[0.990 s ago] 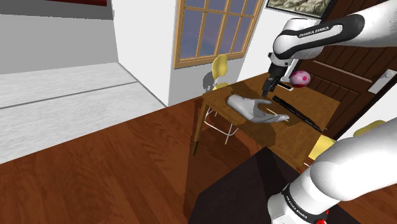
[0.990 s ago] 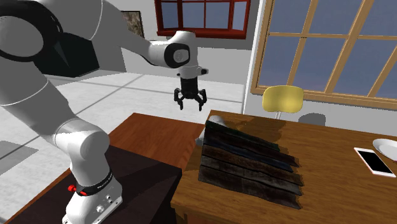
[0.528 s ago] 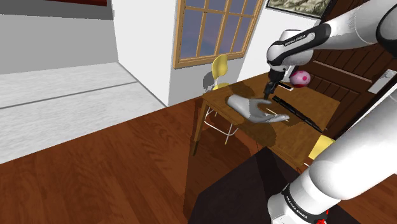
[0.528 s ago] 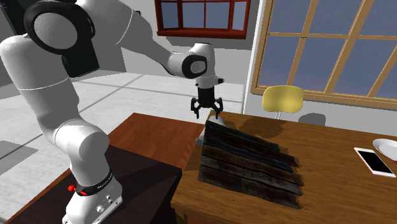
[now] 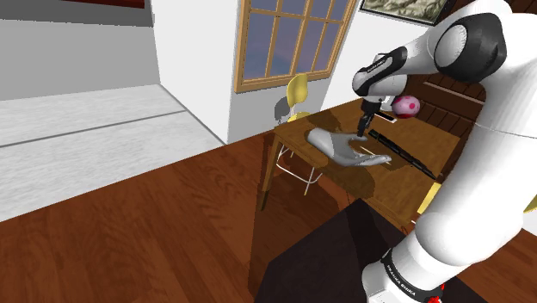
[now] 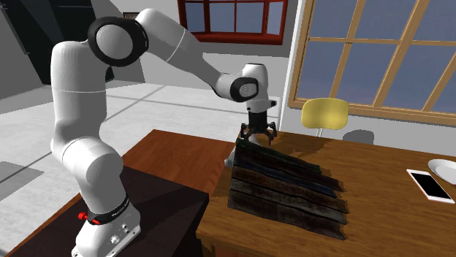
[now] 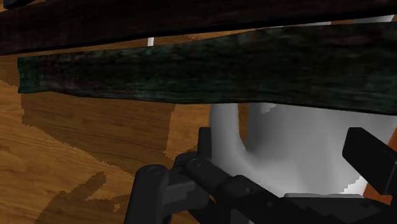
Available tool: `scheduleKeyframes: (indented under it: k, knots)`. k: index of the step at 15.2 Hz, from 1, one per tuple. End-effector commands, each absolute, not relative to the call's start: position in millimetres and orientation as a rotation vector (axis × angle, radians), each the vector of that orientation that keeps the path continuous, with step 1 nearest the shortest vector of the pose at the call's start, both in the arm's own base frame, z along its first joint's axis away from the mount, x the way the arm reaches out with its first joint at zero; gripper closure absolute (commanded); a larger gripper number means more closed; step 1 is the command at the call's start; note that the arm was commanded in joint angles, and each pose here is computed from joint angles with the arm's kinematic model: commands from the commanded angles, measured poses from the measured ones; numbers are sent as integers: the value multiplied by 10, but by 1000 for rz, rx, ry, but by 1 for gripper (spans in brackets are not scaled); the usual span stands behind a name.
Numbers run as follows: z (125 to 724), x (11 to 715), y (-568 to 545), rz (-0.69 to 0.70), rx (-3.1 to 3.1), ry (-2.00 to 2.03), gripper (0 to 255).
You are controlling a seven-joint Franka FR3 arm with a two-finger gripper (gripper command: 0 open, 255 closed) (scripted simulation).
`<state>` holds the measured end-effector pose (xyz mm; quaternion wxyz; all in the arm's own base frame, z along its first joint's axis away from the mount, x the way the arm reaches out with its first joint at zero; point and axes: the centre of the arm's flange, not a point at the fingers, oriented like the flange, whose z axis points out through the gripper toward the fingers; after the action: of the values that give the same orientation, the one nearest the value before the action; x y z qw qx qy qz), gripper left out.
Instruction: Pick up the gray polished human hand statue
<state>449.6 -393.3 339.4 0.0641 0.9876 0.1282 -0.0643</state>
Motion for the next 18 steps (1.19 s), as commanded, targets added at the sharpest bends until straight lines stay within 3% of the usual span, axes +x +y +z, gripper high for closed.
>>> scheduleKeyframes:
  k: [1,12,13,18]
  knots:
    - [3256,4564,-4165,-208,2968,411,0]
    - [2800,4604,-4260,-215,2963,421,0]
    - [2798,4610,-4267,-215,2963,421,255]
    - [2793,4605,-4266,-215,2963,421,255]
